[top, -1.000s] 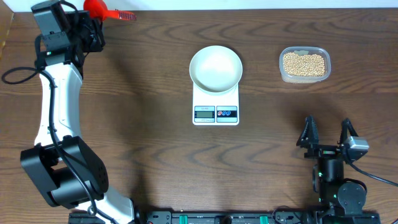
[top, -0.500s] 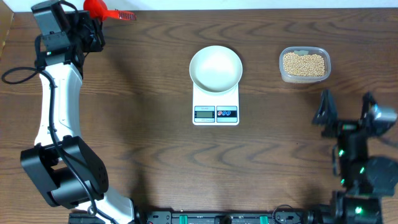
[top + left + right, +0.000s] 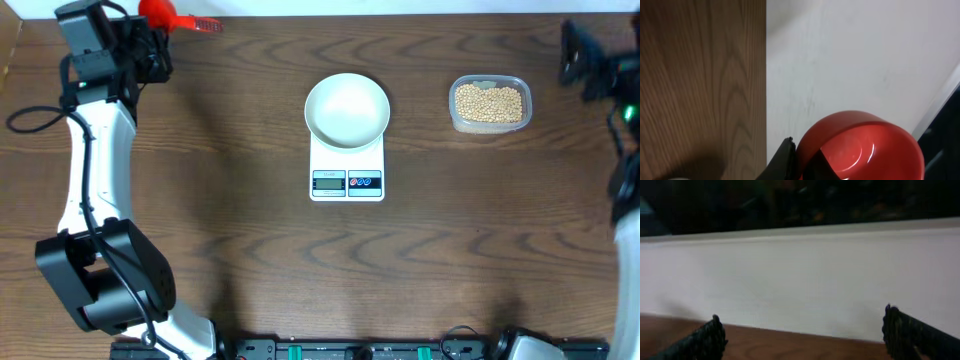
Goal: Scoop item into bowl and weigh 50g on scale
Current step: 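Move the right gripper toward the scoop held by the left gripper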
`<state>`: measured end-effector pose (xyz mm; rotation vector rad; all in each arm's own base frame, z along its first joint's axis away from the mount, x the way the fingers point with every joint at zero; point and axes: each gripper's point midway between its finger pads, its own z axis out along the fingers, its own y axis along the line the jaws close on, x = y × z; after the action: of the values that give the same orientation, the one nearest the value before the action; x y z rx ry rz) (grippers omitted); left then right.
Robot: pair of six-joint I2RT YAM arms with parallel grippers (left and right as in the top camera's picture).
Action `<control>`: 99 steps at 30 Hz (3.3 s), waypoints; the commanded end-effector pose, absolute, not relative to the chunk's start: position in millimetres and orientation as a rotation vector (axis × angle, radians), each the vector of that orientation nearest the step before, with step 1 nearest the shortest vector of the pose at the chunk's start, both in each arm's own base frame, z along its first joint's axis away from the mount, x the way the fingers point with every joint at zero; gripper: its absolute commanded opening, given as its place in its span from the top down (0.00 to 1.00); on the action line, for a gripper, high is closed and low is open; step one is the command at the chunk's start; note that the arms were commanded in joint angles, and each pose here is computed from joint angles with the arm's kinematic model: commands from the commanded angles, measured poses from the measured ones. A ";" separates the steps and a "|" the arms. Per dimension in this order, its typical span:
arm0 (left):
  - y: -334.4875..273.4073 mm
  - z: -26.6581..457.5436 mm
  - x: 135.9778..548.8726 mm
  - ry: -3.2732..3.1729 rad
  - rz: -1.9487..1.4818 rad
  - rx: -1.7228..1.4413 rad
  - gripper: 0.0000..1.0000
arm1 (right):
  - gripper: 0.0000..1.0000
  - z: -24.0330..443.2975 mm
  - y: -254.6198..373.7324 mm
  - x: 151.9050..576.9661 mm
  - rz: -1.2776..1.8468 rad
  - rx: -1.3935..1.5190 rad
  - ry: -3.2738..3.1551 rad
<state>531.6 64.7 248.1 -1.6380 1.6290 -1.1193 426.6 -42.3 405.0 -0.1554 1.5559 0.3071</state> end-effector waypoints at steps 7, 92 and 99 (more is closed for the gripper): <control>-9.4 267.2 537.0 1.655 -1.235 -1.625 0.93 | 0.01 424.6 12.5 489.4 0.796 -0.468 1.530; -93.6 218.7 492.5 1.904 -1.192 -1.871 0.93 | 0.50 272.1 329.7 469.8 1.528 -0.388 2.224; -93.7 218.7 492.4 1.905 -1.192 -1.871 0.92 | 0.58 267.9 339.0 469.7 1.474 -0.381 2.234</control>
<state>492.3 -94.1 204.0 -1.8900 1.9321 -1.1756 467.9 330.0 270.0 -0.3626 2.2414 1.5161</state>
